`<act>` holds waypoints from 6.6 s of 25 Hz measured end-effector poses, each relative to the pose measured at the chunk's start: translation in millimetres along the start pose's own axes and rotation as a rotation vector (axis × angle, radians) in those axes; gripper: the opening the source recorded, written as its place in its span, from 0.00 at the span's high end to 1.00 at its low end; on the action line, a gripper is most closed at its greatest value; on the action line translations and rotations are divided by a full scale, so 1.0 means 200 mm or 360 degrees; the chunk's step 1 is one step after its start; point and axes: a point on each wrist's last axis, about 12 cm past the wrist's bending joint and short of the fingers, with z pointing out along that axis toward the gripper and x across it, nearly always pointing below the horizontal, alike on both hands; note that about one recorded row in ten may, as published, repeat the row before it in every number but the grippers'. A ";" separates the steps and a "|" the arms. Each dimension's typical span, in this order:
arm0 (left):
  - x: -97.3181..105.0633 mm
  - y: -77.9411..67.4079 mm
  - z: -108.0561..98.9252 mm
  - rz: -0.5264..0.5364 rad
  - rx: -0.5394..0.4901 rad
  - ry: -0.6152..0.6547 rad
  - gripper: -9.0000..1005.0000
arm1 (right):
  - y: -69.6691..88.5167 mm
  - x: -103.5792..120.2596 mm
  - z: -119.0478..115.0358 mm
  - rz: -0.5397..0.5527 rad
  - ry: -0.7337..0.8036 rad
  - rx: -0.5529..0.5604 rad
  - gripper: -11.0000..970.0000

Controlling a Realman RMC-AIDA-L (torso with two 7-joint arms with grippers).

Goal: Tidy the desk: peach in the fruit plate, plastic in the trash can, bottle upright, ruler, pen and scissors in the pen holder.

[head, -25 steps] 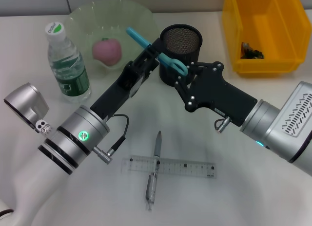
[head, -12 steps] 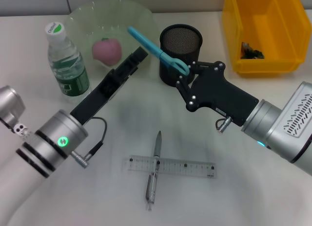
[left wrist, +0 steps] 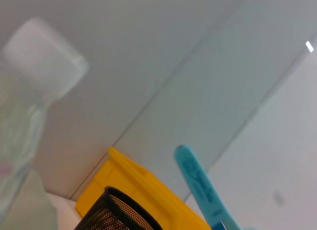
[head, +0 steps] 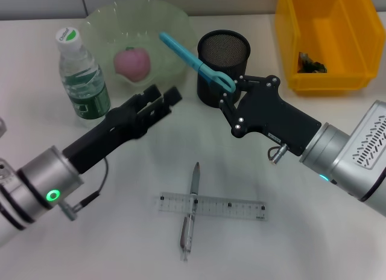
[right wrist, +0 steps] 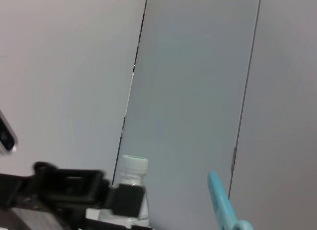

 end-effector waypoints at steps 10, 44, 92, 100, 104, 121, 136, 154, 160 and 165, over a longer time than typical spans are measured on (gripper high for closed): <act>-0.01 0.00 -0.21 0.0733 0.0054 0.0033 0.20 | 0.00 0.01 -0.02 0.0007 0.0012 0.0004 0.90; -0.02 0.00 -0.28 0.1174 0.0088 0.0076 0.21 | -0.10 0.03 -0.26 0.0159 -0.0056 0.0278 0.91; 0.00 0.00 -0.26 0.1160 0.0087 0.0108 0.20 | -0.84 -0.93 0.26 0.0245 0.1501 -0.0346 0.90; 0.00 0.01 -0.26 0.1154 0.0083 0.0108 0.20 | -0.80 -0.93 0.40 0.0153 0.1648 -0.0373 0.90; 0.00 0.01 -0.26 0.1151 0.0082 0.0109 0.20 | -0.77 -0.89 0.48 0.0097 0.1688 -0.0377 0.90; 0.00 0.01 -0.24 0.1146 0.0086 0.0139 0.20 | -0.68 -0.81 0.65 0.0012 0.1743 -0.0400 0.88; 0.00 0.01 -0.24 0.1143 0.0088 0.0138 0.20 | -0.68 -0.81 0.65 0.0032 0.1685 -0.0339 0.77; 0.00 0.01 -0.23 0.1141 0.0095 0.0135 0.20 | -0.69 -0.79 0.56 0.0081 0.1528 -0.0262 0.27; -0.01 0.01 -0.23 0.1139 0.0100 0.0132 0.20 | -0.70 -0.78 0.49 0.0141 0.1327 -0.0269 0.26; -0.01 0.01 -0.23 0.1113 0.0103 0.0139 0.20 | -0.69 -0.74 0.36 0.0221 0.1006 -0.0330 0.26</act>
